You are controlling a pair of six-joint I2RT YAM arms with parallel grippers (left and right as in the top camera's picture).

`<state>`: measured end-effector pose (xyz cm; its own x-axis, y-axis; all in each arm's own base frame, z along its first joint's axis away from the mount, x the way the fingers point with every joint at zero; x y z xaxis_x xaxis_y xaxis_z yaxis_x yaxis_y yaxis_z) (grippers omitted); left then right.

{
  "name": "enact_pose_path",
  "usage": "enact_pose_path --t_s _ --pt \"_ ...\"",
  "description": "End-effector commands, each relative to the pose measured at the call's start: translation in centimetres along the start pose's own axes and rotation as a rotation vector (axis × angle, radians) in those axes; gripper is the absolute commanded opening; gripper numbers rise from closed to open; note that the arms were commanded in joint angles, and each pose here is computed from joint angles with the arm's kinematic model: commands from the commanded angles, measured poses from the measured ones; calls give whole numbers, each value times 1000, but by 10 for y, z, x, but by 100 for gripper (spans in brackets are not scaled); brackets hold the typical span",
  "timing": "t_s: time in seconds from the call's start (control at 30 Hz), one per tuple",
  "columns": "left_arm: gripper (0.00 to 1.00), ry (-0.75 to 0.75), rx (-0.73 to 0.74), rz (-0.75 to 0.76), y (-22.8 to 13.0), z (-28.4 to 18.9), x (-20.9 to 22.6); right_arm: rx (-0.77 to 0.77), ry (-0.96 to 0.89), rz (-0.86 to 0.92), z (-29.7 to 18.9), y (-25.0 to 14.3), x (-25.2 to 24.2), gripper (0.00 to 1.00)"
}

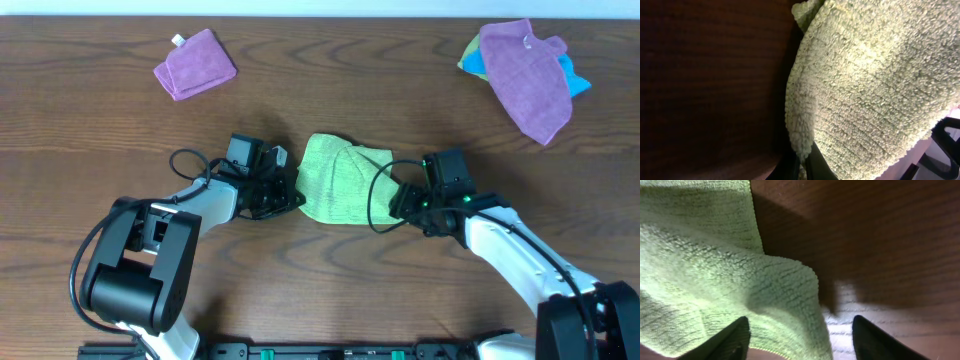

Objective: Fold the cloth
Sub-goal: 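Lift the green cloth with both grippers and stretch it toward the far side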

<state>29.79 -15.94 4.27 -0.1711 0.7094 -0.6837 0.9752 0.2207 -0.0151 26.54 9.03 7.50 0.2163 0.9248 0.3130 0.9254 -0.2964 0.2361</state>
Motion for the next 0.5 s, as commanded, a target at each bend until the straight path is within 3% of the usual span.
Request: enact_pose_path --t_s 0.0,0.17,0.2,0.27,0.3,0.47 --pt "6 -1 21 -7 -4 2 5 0 -24 18 5 -6 -10 60" --pt "6 -14 30 -6 -5 2 3 2 -25 34 13 -15 -17 49" --pt "5 -14 30 -6 -5 2 4 1 -26 33 14 -16 -18 43" --pt "6 -15 30 -6 -5 2 3 -9 -48 19 14 -16 -21 10" --pt "6 -18 30 -9 -4 1 4 -15 -48 10 13 -15 -20 1" --pt "6 -118 35 -15 4 -14 -6 -112 6 -107 -9 5 -5 1"
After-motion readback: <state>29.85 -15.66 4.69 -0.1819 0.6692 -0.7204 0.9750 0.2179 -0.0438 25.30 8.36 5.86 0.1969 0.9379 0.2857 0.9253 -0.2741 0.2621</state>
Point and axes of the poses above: each gripper's point midway between its finger pads, its own z axis out along the fingers, its own x axis along the line the jaws close on, y = z × x, the point moved 6 cm from there along -z, back along the fingers, and after that the axes turned 6 degrees about -z, right-handed, at the moved point
